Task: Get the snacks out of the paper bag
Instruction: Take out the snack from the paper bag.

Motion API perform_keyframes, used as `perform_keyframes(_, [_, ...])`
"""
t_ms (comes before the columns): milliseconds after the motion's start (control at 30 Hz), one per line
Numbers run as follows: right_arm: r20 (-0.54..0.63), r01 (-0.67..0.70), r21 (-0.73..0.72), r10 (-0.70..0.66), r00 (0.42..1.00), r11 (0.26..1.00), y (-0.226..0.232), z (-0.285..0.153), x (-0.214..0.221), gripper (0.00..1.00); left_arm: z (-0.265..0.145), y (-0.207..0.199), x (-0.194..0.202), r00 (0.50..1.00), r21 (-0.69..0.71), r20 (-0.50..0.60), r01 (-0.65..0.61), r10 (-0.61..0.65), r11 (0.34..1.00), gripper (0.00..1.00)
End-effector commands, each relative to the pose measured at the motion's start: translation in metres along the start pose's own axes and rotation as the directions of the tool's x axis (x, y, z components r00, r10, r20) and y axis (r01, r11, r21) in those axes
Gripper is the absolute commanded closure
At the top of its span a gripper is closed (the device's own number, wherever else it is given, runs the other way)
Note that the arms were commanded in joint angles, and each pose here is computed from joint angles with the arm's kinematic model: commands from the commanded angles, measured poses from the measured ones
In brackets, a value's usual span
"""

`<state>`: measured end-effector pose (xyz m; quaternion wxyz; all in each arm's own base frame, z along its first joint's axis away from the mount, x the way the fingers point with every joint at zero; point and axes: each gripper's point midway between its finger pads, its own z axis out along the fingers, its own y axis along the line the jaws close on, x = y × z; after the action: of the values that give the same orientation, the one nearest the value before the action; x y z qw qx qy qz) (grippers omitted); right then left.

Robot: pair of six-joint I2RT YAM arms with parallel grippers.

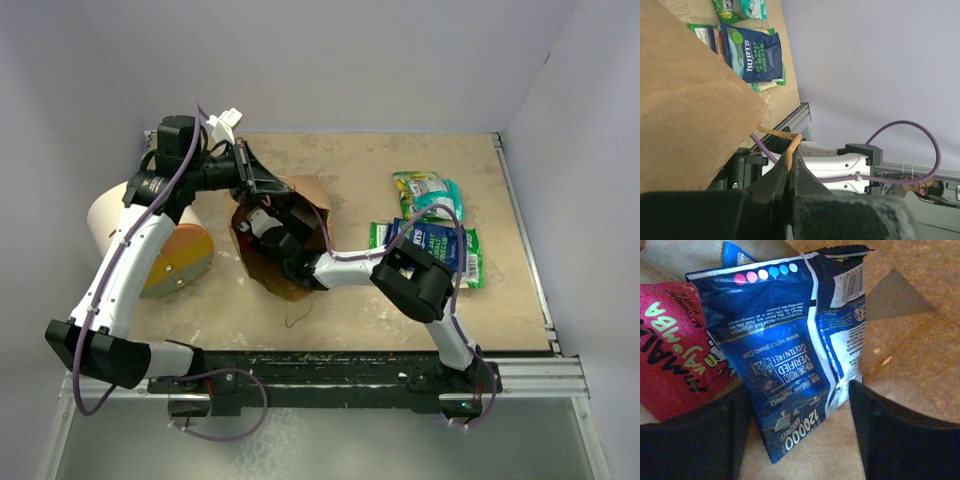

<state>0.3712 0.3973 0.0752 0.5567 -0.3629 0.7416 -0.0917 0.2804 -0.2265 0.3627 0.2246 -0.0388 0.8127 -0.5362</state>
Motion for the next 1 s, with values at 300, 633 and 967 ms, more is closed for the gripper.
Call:
perform_keyframes(300, [0.061,-0.042,0.094,0.037,0.997,0.995,-0.044,-0.006,-0.044,1.0,-0.009,-0.021,-0.001,0.998,0.047,0.033,-0.057,0.055,0.997,1.0])
perform_keyframes(633, [0.268,-0.093,-0.241,0.158,0.95,0.966,-0.033,-0.082,-0.091,1.0,-0.011,-0.024,-0.002,0.997,0.048,0.046,-0.067,0.065,0.997,1.0])
perform_keyframes(967, [0.377,-0.053,-0.567,0.316,0.871,0.822,-0.032,-0.188,-0.102,1.0,-0.008,-0.019,-0.003,0.997,0.042,0.04,-0.068,0.067,0.997,1.0])
